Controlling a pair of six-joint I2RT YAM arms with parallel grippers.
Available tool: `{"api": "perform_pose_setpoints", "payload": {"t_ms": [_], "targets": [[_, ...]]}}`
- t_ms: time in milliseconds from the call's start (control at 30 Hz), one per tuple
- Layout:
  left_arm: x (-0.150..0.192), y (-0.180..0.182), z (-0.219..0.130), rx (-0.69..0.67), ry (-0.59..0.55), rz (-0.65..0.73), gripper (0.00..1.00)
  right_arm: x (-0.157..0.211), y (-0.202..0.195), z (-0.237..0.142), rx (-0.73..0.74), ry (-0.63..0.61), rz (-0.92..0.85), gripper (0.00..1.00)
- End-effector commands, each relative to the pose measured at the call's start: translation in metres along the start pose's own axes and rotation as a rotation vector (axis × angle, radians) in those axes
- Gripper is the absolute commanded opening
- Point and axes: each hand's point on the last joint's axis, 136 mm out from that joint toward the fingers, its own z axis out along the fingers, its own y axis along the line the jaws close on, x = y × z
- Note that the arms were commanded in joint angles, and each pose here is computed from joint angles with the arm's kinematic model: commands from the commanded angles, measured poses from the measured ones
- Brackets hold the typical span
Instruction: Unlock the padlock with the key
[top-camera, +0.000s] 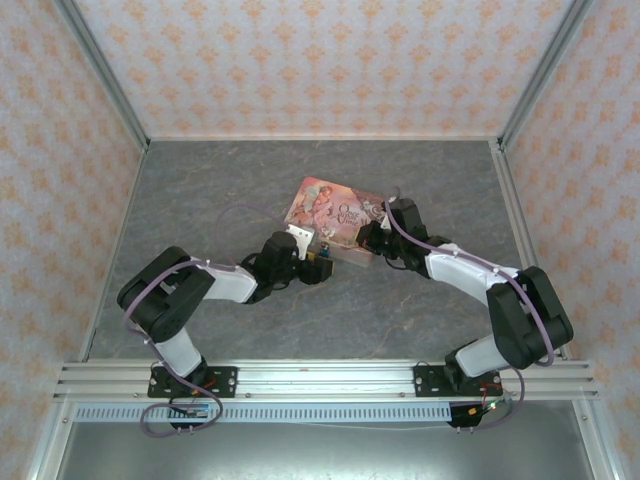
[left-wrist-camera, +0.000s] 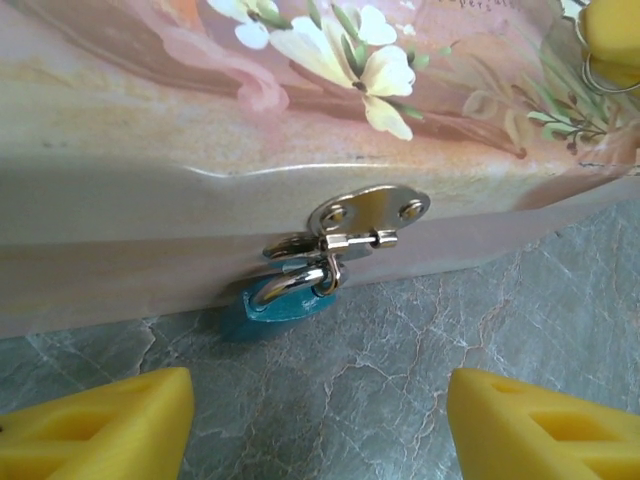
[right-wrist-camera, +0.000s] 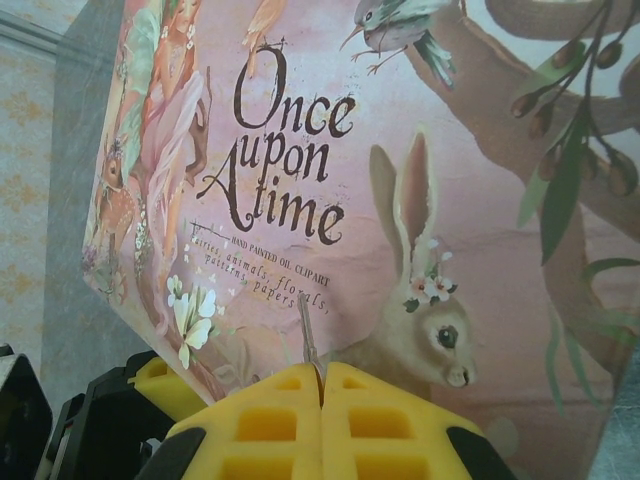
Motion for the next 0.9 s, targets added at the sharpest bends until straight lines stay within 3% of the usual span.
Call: {"api": "perform_pose_setpoints", "payload": {"t_ms": [0,867], "targets": [[-0.017,0.004,0.006,-0.008,-0.057,0.034,0.67,0.023,-0.041,0.006,0.138,0.055,0.012,0.0],[-0.027,0.007,0.031,0.002,-0.066,0.015,0.54,0.03,-0.044,0.005,0.148,0.057,-0.004,0.0]]}}
